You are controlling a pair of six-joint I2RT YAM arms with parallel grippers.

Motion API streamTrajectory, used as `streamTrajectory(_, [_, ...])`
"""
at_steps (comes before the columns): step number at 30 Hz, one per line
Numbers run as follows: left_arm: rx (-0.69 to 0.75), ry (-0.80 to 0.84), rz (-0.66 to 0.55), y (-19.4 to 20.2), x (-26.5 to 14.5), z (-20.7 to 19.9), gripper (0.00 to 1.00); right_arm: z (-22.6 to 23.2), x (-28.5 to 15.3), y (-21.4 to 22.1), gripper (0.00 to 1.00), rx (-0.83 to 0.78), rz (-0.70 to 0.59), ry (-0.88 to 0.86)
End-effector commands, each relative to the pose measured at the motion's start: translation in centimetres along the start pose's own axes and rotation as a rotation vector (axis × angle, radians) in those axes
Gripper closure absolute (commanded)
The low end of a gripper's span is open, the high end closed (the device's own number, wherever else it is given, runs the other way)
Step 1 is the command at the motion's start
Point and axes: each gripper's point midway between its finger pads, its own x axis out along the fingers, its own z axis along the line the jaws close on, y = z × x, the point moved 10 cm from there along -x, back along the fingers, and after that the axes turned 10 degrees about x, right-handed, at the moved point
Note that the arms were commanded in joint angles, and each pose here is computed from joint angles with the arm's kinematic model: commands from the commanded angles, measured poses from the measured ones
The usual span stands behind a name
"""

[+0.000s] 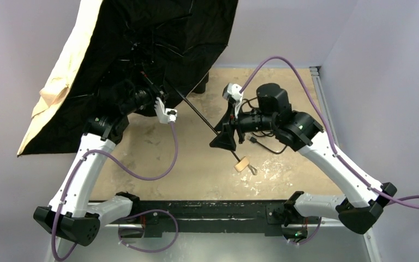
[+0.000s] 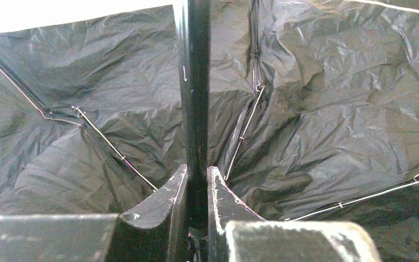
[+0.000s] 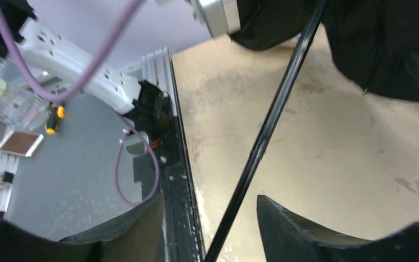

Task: Open the umbrella

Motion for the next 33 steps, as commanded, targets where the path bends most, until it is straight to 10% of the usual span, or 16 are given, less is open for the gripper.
streamTrajectory(1, [0.166, -0.16, 0.114, 1.2, -3.6, 5.5, 1.0, -0.7, 0.5, 2.7, 0.44, -0.018, 0.071, 0.034])
streamTrajectory(7, [0.143, -0.146, 0.173, 1.6, -4.6, 5.7, 1.0, -1.8, -0.1, 7.0, 0.61, -0.015, 0.164, 0.08])
streamTrajectory(10, [0.155, -0.14, 0.179, 1.5, -4.6, 5.2, 1.0, -1.8, -0.1, 7.6, 1.0, -0.021, 0.166, 0.073])
streamTrajectory(19, [0.198, -0.119, 0.228, 1.9, -2.8, 3.7, 0.79, 1.6, -2.0, 5.7, 1.0, -0.123, 0.058, -0.156])
streamTrajectory(33, [0.195, 0.062, 0.631, 11.8, -4.9, 0.9, 0.96, 2.2, -5.5, 9.5, 1.0, -0.115, 0.127, -0.031])
